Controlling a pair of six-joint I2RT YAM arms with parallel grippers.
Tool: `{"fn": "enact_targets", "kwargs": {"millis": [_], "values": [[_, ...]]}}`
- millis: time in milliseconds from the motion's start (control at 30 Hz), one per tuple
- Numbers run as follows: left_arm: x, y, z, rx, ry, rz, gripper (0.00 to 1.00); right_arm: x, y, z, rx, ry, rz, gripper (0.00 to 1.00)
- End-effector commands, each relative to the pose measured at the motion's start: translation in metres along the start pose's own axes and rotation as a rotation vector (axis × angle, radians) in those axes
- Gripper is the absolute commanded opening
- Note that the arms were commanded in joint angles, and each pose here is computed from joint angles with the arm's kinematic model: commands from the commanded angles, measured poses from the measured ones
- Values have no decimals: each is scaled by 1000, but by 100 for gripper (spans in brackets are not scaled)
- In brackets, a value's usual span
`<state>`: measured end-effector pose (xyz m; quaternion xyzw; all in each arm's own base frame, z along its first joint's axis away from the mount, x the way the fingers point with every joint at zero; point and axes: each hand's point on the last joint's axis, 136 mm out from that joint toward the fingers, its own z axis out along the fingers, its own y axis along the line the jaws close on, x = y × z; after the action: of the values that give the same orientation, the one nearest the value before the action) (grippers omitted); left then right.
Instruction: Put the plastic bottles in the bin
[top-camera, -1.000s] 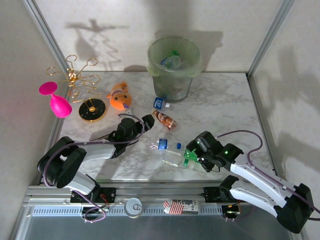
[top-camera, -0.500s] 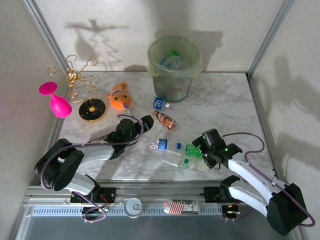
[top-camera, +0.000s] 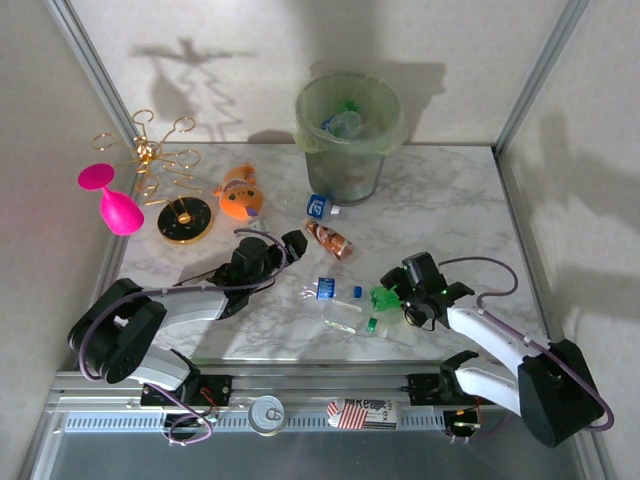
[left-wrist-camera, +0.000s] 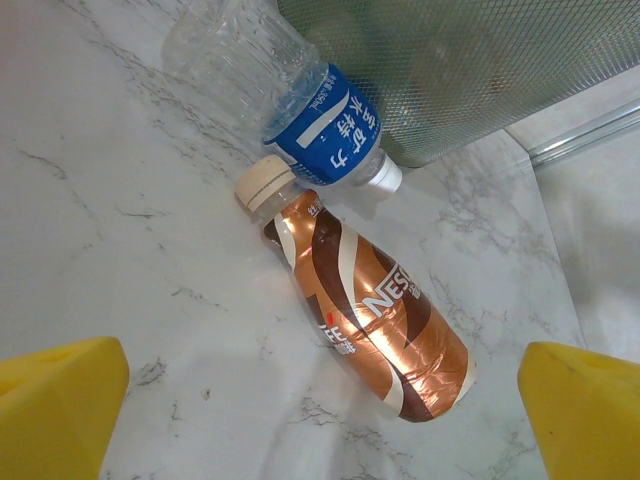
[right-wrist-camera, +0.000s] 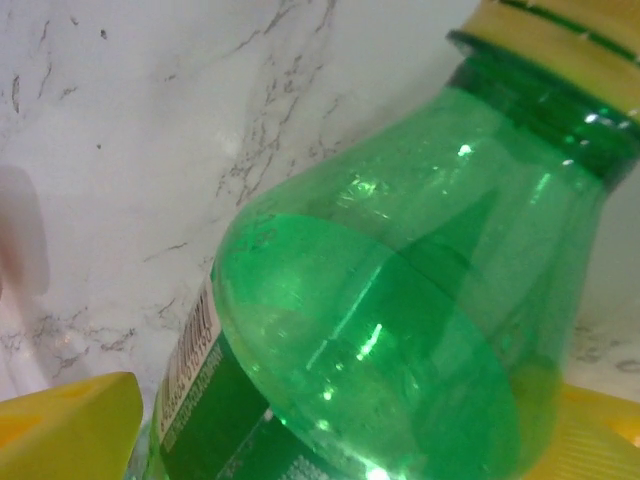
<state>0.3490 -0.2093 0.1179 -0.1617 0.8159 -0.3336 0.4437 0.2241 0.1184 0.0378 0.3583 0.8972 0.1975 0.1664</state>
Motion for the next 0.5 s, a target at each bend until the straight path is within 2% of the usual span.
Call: {"fn": "enact_targets", "kwargs": {"millis": [0,167,467], "values": [[-6,2,-3,-11,-16,3,100,-6,5,4,-14,-25,-49,91],[-7,2,-4,-13,-17,3,100,-10,6,7,-14,-49,-80,84],[-8,1,-3,-13,-17,-5,100,-17,8,8,-33,-91,-122,60]]}}
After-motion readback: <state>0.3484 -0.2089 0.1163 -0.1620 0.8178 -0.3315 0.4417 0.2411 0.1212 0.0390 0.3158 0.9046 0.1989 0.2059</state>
